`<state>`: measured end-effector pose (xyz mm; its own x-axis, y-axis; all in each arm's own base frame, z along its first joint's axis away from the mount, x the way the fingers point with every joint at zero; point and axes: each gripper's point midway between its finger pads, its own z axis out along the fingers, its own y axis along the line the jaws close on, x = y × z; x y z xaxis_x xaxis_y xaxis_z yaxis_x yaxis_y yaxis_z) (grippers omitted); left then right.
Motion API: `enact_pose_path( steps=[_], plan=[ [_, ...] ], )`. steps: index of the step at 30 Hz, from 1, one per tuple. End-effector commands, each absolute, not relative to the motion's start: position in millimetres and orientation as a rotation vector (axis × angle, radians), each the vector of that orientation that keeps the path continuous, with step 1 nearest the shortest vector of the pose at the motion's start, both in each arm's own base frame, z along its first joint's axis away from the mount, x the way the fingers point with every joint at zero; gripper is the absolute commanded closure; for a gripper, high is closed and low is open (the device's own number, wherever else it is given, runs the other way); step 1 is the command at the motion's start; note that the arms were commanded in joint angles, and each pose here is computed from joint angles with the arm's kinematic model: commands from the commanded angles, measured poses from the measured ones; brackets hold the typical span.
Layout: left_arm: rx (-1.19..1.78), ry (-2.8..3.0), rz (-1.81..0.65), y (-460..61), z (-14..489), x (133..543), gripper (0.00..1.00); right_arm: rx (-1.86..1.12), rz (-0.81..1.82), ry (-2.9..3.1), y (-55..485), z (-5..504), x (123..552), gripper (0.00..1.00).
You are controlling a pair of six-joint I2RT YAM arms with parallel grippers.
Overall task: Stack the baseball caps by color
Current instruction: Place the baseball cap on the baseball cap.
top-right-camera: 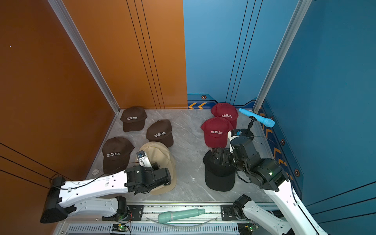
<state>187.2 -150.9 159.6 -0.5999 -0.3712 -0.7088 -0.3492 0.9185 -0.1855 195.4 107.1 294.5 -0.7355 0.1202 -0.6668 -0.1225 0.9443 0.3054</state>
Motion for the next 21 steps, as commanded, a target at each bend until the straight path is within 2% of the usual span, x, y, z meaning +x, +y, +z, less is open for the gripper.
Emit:
enact_pose_path(
  steps=[1, 10, 21],
  plan=[
    [-0.465, 2.305, -0.057, -157.5, 148.0, 188.2, 1.00, -0.004, 0.424, 2.390, 106.6, 286.9, 192.2, 0.00],
    [-0.456, 2.366, -0.104, -167.5, 126.4, 193.5, 1.00, -0.011, 0.408, 2.402, 106.2, 282.7, 192.6, 0.00],
    [-0.354, 2.436, -0.021, -178.1, 104.7, 192.5, 1.00, -0.024, 0.388, 2.423, 106.0, 278.1, 194.2, 0.00]
  ],
)
